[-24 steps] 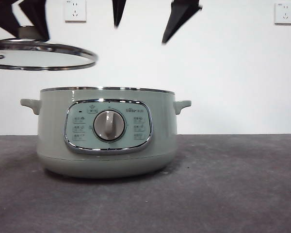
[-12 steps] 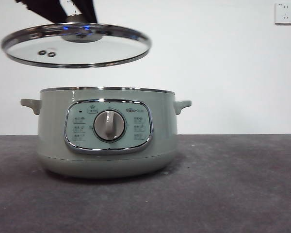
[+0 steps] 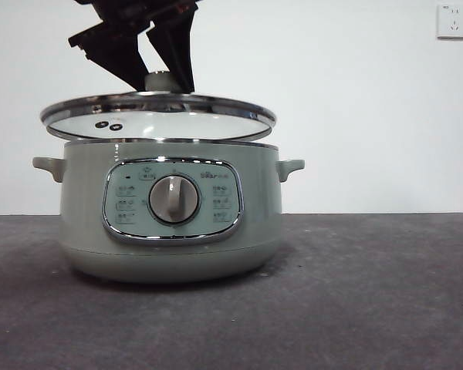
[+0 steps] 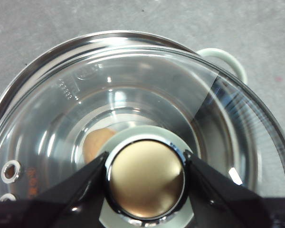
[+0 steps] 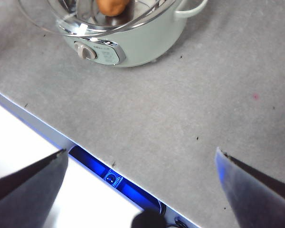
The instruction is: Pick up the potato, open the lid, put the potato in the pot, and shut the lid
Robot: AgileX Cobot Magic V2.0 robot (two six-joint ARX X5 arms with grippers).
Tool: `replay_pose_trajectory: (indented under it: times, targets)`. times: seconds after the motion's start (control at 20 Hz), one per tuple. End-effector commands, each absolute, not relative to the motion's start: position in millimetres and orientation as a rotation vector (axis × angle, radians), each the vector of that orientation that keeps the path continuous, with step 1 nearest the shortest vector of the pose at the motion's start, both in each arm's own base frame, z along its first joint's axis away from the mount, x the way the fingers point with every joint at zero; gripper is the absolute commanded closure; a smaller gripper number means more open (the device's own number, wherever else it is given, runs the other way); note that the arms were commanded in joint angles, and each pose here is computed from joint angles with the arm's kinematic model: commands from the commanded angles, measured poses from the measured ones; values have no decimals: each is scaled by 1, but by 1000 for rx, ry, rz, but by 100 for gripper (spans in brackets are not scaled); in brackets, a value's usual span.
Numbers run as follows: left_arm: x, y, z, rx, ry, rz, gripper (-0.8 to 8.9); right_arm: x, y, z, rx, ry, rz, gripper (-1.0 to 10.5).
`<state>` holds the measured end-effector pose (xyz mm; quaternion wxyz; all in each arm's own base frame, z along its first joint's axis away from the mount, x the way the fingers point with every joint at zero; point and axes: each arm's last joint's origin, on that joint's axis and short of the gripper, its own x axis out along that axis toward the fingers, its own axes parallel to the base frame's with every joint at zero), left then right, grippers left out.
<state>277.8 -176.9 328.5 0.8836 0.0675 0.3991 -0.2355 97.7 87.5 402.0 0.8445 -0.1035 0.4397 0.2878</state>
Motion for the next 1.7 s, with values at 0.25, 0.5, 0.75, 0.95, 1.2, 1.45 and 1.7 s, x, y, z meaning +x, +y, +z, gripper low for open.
replay_pose_trajectory:
  times: [0.25, 0.5, 0.75, 0.95, 1.2, 1.45, 1.7]
  targets:
    - [295, -189, 310, 161, 832, -496, 822, 97, 87, 395, -219, 971, 587, 223]
    - [302, -191, 301, 200, 833, -442, 822, 97, 87, 395, -220, 970, 588, 223]
    - [303, -190, 301, 230, 817, -440, 822, 98, 88, 396, -210, 947, 592, 223]
    - [304, -190, 303, 223, 803, -438, 752, 100, 89, 397, -204, 930, 596, 223]
    - [296, -185, 323, 191, 733, -443, 247, 99, 89, 396, -209, 943, 594, 223]
    - [261, -163, 358, 182, 712, -454, 247, 98, 88, 395, -216, 959, 590, 223]
    - [206, -131, 384, 198, 809, -529, 248, 100, 90, 395, -219, 967, 589, 223]
